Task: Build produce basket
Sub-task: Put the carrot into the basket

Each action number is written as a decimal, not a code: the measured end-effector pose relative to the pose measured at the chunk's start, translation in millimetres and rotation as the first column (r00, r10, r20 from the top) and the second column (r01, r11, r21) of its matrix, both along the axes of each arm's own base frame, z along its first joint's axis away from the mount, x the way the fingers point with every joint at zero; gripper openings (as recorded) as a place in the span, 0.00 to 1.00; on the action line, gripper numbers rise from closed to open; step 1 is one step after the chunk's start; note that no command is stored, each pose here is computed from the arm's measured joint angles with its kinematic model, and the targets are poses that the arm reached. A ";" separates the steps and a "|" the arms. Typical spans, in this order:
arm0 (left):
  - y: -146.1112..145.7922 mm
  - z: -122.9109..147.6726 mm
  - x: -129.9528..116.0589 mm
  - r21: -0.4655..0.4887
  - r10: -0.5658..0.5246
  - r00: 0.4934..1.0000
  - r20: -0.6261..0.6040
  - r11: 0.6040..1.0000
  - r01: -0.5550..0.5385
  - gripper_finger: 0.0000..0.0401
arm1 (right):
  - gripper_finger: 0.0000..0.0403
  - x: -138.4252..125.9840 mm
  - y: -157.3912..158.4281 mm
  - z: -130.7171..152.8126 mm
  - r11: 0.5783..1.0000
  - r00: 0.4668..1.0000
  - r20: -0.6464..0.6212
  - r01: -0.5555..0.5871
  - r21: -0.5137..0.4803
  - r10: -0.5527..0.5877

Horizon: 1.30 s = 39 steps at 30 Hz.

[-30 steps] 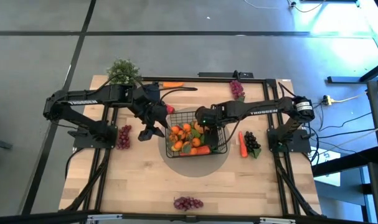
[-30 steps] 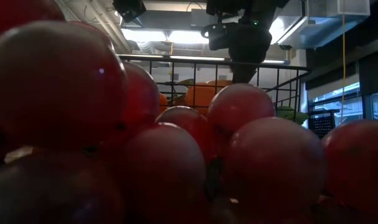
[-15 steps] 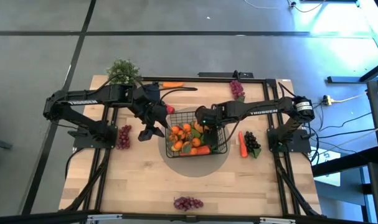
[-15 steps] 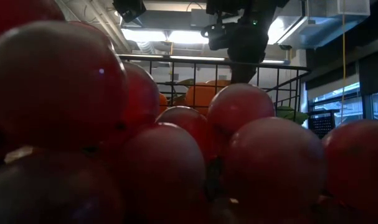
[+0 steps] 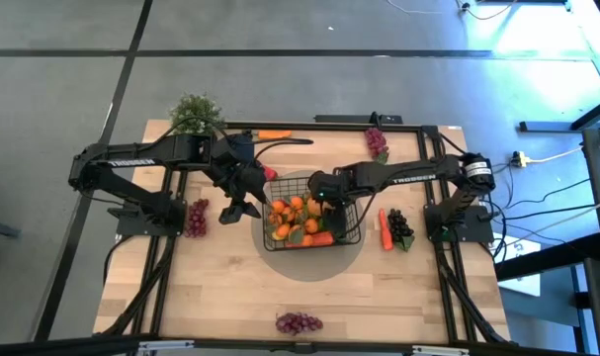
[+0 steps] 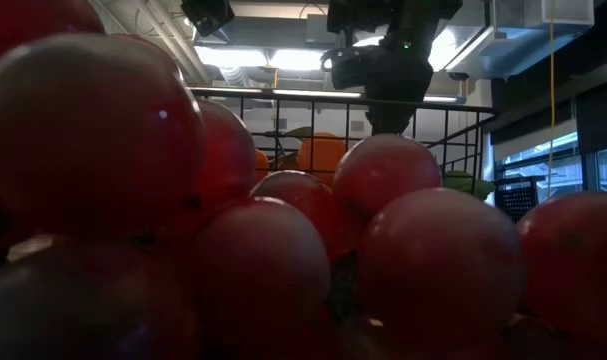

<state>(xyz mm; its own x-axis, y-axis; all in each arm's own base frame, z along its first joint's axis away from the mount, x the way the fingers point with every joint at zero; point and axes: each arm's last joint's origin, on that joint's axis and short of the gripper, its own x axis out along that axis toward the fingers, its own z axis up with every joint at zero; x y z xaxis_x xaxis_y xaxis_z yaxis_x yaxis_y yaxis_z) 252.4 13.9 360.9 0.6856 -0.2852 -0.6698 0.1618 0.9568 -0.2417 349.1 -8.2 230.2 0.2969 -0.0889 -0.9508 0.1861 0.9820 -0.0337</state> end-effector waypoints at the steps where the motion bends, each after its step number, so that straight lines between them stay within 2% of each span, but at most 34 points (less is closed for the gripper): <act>1: 0.1 -0.1 -0.1 0.000 0.000 1.000 -0.001 1.000 0.000 0.52 | 0.64 1.0 0.2 -1.5 1.000 1.000 -0.001 -0.001 0.006 0.001; 5: 0.0 -0.2 -0.2 0.000 0.000 1.000 -0.004 1.000 0.000 0.52 | 0.64 2.2 0.5 -6.0 1.000 1.000 -0.016 0.020 0.021 -0.020; 10: 0.0 -0.6 -0.6 -0.001 0.000 1.000 -0.009 1.000 0.000 0.52 | 0.64 0.9 1.3 0.1 0.996 0.999 -0.045 0.003 0.084 0.001; 19: -0.1 -1.6 -1.7 -0.002 0.000 1.000 -0.025 1.000 0.000 0.52 | 0.64 0.9 -3.1 42.6 0.996 0.997 -0.074 0.028 0.084 -0.022; 26: 0.0 -1.9 -3.1 -0.008 0.007 0.999 -0.037 1.000 -0.008 0.52 | 0.64 -2.7 -3.1 75.7 0.988 0.991 -0.077 0.116 0.100 -0.109; 30: 0.1 7.1 -12.6 0.021 0.035 0.999 0.002 0.999 -0.035 0.52 | 0.64 -16.0 -4.7 97.4 0.986 0.985 -0.062 0.162 0.040 -0.160; 34: 5.4 10.2 -19.5 0.040 0.107 0.994 0.001 0.993 -0.107 0.52 | 0.64 -42.8 -5.7 121.3 0.969 0.968 -0.033 0.248 0.001 -0.248; 37: 9.0 15.1 -29.3 0.028 0.148 0.989 0.009 0.989 -0.148 0.52 | 0.64 -65.0 -5.1 134.3 0.940 0.940 -0.029 0.341 0.021 -0.340; 39: 10.6 19.6 -30.9 0.023 0.161 0.986 0.039 0.987 -0.162 0.52 | 0.64 -79.4 -4.6 139.8 0.904 0.905 -0.029 0.425 0.045 -0.424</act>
<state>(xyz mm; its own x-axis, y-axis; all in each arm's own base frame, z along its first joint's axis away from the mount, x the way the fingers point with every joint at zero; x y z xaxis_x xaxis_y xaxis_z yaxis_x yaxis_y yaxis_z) 221.5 24.5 380.6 0.7459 -0.1518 -0.6485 0.0134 0.9769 -0.2133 269.7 -12.8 370.0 0.2238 -0.1559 -0.9621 0.5851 0.8109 0.0047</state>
